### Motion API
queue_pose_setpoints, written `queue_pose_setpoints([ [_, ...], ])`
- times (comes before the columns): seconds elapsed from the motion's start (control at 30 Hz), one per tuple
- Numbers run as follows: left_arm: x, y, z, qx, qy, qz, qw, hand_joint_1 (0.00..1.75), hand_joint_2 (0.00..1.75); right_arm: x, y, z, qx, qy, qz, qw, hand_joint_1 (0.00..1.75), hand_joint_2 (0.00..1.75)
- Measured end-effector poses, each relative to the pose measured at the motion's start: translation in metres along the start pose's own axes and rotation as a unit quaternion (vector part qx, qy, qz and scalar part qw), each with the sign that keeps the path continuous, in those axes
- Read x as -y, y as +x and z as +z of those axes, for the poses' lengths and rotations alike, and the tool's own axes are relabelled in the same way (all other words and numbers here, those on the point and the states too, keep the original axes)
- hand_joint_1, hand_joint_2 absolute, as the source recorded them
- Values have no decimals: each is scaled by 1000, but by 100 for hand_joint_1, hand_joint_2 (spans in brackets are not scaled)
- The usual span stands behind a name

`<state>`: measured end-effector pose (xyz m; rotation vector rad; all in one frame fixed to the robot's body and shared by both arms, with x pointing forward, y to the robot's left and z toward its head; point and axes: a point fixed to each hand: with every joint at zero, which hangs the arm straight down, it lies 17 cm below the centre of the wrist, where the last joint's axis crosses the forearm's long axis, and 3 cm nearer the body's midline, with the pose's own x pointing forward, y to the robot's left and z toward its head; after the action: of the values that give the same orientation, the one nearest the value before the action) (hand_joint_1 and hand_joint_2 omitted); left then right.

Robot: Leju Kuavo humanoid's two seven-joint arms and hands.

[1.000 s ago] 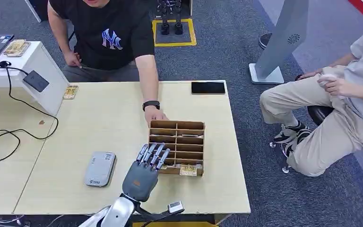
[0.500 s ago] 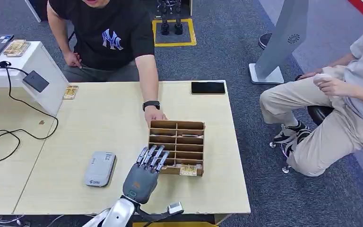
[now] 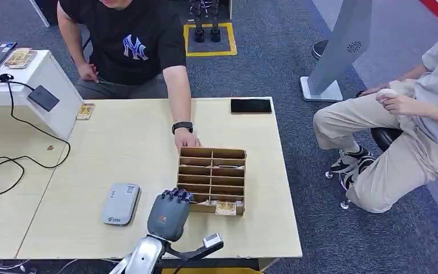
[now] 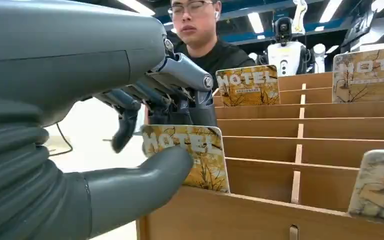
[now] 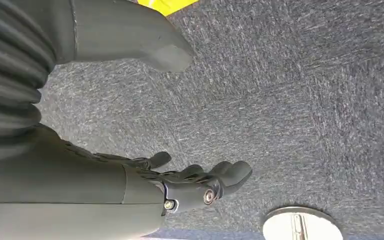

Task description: Pass the card to the sensor for recognition and then transmit it.

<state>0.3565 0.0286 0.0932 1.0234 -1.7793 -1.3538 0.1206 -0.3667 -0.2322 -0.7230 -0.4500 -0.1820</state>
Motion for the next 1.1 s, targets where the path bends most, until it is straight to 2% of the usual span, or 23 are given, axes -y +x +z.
queue_pose_setpoints([
  [0.87, 3, 2, -2, -2, -3, 5, 1000, 175, 175, -2, 3, 0, 2, 2, 0, 1000, 0, 175],
  [1.0, -4, 0, -1, -7, 18, 28, 999, 175, 175, -2, 3, 0, 1, 2, 0, 1000, 0, 175],
  [1.1, -17, -3, 1, -22, 55, 90, 994, 175, 175, -1, 2, 1, 1, -1, -1, 1000, 0, 175],
])
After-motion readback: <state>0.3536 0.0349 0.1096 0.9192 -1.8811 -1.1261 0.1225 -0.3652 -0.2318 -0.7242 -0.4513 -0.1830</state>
